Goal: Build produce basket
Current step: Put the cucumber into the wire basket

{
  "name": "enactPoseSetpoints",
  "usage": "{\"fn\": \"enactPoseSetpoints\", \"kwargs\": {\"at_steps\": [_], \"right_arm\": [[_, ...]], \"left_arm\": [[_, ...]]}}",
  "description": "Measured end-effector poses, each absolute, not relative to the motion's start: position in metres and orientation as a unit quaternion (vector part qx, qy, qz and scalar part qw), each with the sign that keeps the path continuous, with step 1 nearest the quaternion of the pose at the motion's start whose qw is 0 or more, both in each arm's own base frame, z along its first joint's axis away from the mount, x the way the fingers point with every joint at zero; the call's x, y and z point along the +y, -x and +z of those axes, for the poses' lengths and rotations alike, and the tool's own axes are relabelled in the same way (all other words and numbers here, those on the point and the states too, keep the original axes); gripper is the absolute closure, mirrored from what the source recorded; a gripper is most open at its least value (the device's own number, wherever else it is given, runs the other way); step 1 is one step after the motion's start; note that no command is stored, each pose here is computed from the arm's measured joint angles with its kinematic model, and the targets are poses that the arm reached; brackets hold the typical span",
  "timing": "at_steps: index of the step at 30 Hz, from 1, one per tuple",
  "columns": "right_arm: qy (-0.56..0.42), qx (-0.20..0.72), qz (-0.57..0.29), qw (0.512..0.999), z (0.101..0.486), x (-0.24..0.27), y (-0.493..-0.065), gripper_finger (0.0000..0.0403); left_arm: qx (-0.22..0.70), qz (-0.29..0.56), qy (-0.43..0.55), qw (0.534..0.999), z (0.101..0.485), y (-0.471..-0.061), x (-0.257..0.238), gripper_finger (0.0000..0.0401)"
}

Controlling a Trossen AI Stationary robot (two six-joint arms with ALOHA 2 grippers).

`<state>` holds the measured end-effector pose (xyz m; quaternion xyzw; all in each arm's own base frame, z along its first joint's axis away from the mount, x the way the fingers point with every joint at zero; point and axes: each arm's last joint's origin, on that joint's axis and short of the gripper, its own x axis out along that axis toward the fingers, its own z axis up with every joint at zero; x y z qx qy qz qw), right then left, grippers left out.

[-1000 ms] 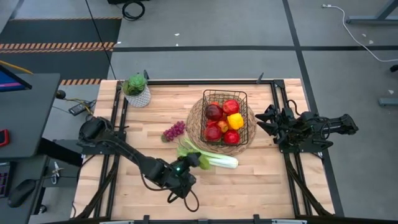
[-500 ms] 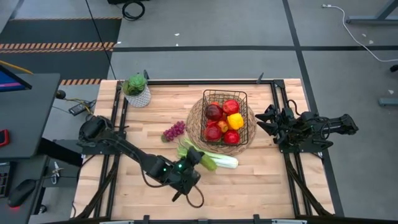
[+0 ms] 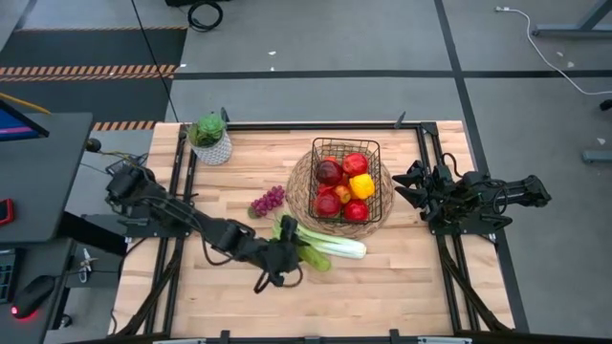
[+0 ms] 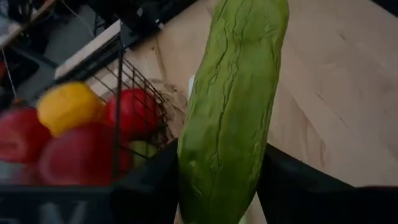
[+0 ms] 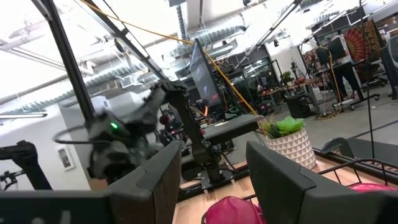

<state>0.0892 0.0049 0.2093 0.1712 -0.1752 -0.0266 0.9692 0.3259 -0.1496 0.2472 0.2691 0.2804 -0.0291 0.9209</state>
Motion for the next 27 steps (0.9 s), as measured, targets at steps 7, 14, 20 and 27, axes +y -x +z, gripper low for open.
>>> {"fn": "enactPoseSetpoints", "kwargs": {"at_steps": [7, 14, 20, 27], "right_arm": [[-0.171, -0.175, -0.026, 0.969, 0.209, 0.005, -0.089, 0.0215], [-0.171, -0.175, -0.027, 0.969, 0.209, 0.005, -0.089, 0.0215], [-0.171, -0.175, -0.027, 0.969, 0.209, 0.005, -0.089, 0.0215], [-0.171, -0.175, -0.026, 0.969, 0.209, 0.005, -0.089, 0.0215]], "left_arm": [[0.177, -0.001, -0.173, 0.969, 0.204, -0.307, -0.136, 0.0225], [0.009, 0.027, -0.001, 1.0, 0.2, -0.289, -0.12, 0.0225], [-0.059, 0.011, 0.172, 0.983, 0.198, -0.278, -0.108, 0.0225], [-0.053, -0.128, 0.324, 0.936, 0.207, -0.284, -0.104, 0.022]]}}
